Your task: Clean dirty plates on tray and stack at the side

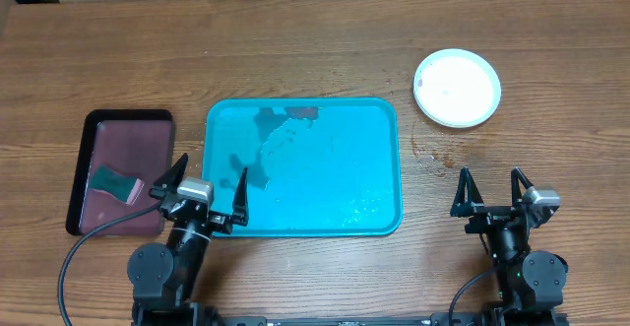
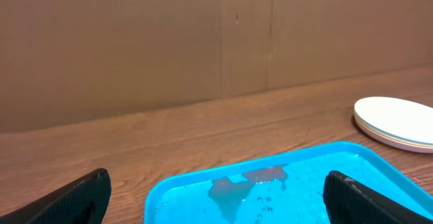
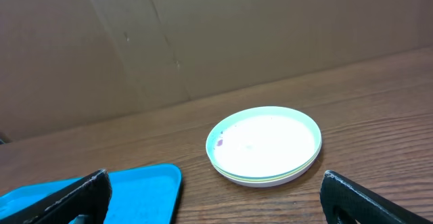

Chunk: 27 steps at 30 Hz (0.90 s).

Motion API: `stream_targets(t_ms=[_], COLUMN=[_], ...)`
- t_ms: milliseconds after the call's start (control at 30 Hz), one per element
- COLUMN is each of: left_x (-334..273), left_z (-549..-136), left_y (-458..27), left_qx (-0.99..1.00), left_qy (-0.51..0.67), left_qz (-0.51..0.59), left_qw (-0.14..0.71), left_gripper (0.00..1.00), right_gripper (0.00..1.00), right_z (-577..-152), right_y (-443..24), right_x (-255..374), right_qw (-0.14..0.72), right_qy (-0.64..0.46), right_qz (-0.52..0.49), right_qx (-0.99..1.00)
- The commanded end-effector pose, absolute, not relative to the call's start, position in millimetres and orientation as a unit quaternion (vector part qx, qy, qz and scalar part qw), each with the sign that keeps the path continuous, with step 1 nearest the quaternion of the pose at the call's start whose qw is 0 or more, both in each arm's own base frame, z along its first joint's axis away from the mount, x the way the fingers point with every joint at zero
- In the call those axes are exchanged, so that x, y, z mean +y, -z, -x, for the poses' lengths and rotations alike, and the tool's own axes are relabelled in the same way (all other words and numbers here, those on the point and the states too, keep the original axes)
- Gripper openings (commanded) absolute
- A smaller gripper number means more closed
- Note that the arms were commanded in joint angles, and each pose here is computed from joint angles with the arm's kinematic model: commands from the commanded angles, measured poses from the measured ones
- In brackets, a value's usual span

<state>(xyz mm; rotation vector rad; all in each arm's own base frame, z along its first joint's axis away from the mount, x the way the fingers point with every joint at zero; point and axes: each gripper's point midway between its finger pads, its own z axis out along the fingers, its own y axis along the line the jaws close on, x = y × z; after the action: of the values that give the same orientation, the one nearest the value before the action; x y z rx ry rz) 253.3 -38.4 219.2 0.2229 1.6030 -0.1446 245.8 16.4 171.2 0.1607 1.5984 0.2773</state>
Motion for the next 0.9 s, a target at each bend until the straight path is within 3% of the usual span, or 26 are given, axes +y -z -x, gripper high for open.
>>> stream_targets(t_ms=[0, 400, 700, 867], left_x=[-41.7, -42.0, -19.9, -11.3], left_z=[-249.6, -241.8, -244.7, -246.2], left_y=[-210.6, -196.0, -199.1, -187.2], left_qx=[0.71, 0.668, 0.671, 0.688], left_qy=[0.064, 0.059, 0.095, 0.071], left_qz=[-0.111, -0.104, 0.02, 0.034], left_qw=[0.693, 0.734, 0.735, 0.722], left_gripper=[1.0, 1.0, 1.0, 1.0], right_gripper=[1.0, 1.0, 1.0, 1.0], right_z=[-246.1, -246.1, -246.1, -246.1], right_y=[-169.6, -169.6, -169.6, -169.6], right_x=[14.1, 14.1, 14.1, 14.1], right_qw=[0.689, 0.689, 0.689, 0.689], right_qy=[-0.117, -0.117, -0.117, -0.117], right_qz=[-0.073, -0.073, -0.073, -0.073], right_qx=[0.712, 0.712, 0.712, 0.712])
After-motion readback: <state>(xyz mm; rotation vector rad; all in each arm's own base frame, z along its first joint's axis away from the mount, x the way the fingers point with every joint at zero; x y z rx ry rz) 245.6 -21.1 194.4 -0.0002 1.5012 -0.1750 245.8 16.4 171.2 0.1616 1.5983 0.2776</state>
